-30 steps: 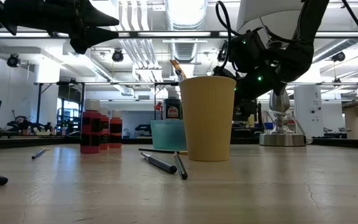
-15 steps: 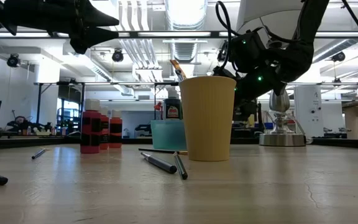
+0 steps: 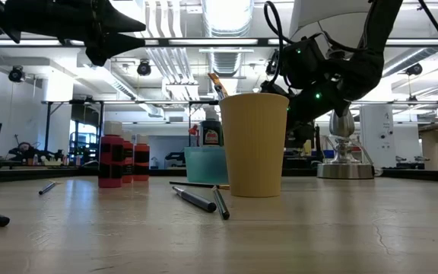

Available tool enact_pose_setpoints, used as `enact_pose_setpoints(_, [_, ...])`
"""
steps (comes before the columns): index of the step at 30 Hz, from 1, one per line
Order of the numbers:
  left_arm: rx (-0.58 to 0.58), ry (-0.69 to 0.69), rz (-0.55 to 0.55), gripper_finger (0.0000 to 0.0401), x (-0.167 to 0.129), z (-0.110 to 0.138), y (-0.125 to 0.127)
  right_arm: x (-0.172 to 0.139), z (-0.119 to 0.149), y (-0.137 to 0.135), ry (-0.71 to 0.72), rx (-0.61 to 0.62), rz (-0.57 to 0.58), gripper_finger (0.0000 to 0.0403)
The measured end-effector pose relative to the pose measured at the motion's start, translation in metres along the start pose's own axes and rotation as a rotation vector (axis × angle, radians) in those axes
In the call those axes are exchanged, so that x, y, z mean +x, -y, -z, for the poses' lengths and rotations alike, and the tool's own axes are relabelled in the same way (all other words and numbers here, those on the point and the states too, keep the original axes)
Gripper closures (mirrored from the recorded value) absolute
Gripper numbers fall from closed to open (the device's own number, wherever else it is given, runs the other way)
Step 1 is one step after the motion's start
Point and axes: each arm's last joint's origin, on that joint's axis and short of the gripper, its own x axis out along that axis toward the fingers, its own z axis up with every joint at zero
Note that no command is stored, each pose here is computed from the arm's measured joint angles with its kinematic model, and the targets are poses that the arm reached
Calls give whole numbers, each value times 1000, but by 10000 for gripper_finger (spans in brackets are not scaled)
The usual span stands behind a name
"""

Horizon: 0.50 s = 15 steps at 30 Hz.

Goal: Pick & Place Paint Supplies
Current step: Put the silver paintbrush into the yellow cup

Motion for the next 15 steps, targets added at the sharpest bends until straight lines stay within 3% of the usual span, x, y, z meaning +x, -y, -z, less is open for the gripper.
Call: enact_pose_setpoints(15, [0,-1,0,153,0,0,0,-9,-15,-5,45,-17,-26,178])
